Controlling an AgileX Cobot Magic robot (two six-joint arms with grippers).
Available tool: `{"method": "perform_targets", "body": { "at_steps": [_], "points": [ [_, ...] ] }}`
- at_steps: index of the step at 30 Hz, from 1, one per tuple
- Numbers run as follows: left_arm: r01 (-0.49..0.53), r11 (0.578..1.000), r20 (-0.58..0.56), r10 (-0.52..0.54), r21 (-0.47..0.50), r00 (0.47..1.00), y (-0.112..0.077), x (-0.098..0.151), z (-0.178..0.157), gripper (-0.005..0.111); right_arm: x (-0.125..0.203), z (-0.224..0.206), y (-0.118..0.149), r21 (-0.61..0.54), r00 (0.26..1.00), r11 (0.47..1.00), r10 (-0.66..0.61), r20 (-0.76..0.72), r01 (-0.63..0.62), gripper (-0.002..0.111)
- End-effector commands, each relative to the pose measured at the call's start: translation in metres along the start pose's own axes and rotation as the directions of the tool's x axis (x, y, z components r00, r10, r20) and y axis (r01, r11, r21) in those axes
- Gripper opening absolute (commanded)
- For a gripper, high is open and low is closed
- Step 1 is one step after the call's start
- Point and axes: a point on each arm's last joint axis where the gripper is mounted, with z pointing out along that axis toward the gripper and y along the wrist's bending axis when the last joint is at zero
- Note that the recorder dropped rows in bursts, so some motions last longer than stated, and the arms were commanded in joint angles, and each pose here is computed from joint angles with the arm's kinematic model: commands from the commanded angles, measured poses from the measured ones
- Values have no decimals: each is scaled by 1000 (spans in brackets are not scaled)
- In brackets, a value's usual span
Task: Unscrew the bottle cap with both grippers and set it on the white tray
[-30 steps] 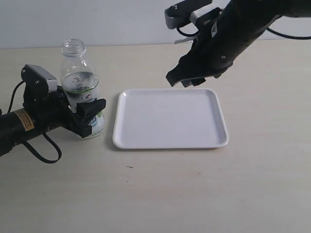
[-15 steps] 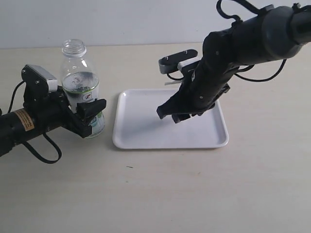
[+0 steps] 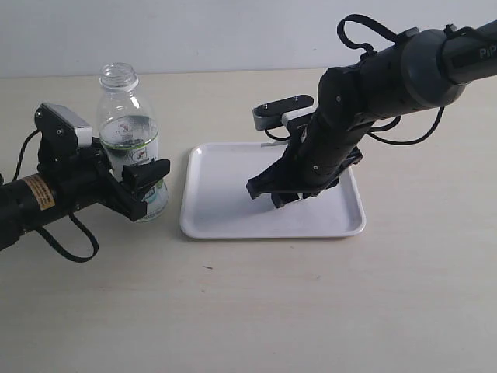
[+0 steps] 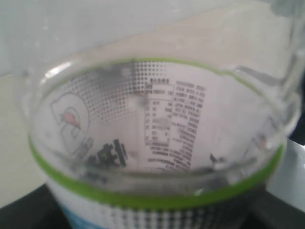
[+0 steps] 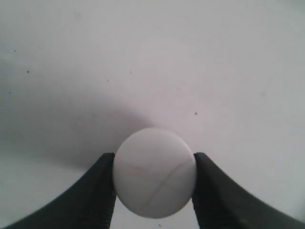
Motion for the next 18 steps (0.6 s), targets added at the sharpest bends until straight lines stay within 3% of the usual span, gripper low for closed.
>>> {"method": "perform_targets", "body": {
  "at_steps": [1,2,5,12,15,18],
  "points": [
    [7,1000,37,-7,11,999,-2,-3,0,0,1,0,0,-1,1000,1000,-10,-1,10,41],
    [7,1000,37,-7,11,999,-2,-3,0,0,0,0,0,-1,1000,1000,-10,2,10,54],
    [7,1000,37,-7,11,999,-2,-3,0,0,0,0,0,-1,1000,1000,-13,9,13,72],
    [1,999,34,-2,32,999,-4,-3,0,3,-10,-38,1,12,993,998,-60,101,59,70],
    [0,999,34,-2,33,999,-4,-3,0,35,-17,-70,4,10,980,998,-65,189,65,70],
    [0,999,34,-2,33,999,-4,-3,0,57,-17,-87,5,9,973,997,-74,218,74,70]
  ]
}}
